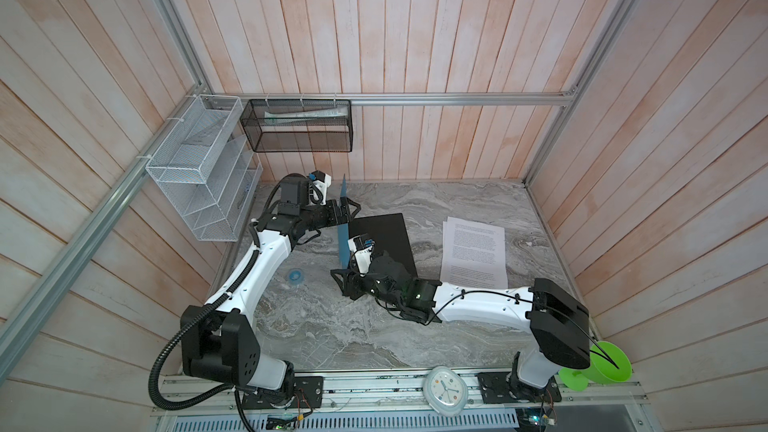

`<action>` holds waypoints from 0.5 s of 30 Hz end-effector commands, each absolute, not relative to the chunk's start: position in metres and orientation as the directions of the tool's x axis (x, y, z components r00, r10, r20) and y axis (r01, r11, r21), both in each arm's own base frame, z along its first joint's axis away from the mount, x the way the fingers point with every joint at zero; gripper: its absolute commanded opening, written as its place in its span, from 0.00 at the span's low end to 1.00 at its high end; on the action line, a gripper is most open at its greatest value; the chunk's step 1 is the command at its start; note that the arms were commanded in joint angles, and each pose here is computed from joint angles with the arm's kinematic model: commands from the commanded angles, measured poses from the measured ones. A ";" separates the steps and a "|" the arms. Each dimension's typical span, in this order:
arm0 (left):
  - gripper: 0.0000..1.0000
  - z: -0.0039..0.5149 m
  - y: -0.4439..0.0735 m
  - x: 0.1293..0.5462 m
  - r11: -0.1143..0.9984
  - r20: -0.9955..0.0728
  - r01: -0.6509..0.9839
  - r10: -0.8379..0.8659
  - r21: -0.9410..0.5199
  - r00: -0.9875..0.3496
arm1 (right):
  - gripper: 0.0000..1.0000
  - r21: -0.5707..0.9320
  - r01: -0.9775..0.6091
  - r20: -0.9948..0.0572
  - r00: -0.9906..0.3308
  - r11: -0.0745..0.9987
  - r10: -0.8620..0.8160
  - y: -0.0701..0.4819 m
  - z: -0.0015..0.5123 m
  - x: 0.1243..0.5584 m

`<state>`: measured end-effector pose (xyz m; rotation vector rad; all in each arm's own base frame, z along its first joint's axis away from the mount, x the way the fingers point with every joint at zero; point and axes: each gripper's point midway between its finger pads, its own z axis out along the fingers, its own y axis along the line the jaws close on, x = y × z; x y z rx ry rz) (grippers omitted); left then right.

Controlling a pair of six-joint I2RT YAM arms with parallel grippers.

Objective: Put the files into the folder
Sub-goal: 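Lift the teal cover upright with the left gripper while the right holds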

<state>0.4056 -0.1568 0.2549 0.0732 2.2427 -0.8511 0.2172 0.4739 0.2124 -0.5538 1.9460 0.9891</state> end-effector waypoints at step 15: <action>0.80 0.229 -0.091 0.407 0.896 -0.670 0.096 -0.249 -0.433 -0.699 | 0.60 0.448 -0.737 -0.849 -0.527 0.507 -0.016 0.483 0.240 0.192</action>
